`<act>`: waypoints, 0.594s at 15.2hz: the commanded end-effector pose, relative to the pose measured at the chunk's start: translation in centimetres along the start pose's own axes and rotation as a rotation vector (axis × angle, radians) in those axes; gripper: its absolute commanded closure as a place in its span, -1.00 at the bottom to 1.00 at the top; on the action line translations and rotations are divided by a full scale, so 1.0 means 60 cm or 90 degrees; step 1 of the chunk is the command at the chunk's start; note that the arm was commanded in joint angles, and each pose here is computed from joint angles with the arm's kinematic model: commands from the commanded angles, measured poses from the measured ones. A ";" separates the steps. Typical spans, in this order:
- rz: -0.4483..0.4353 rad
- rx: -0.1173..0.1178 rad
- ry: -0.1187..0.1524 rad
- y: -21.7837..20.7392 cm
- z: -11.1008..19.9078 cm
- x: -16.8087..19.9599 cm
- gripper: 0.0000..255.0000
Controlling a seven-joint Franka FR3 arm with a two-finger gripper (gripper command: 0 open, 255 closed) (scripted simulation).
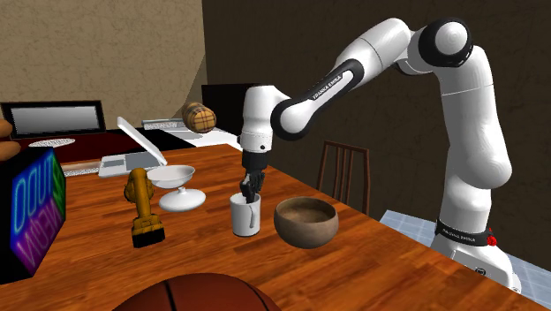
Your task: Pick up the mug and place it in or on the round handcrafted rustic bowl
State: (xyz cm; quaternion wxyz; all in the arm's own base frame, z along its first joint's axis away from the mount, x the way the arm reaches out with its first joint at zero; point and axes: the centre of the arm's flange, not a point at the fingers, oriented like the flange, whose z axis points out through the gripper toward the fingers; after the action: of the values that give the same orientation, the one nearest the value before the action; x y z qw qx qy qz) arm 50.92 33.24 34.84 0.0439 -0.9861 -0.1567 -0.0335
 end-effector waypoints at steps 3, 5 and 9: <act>0.000 0.000 0.000 -0.001 -0.009 0.001 1.00; 0.000 0.000 0.000 -0.002 -0.026 0.002 1.00; 0.000 0.000 0.000 -0.005 -0.061 0.005 1.00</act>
State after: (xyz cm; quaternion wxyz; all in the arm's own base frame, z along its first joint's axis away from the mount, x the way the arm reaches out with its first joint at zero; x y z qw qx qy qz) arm 50.92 33.32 38.04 0.0439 -0.9861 -0.1567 -0.0337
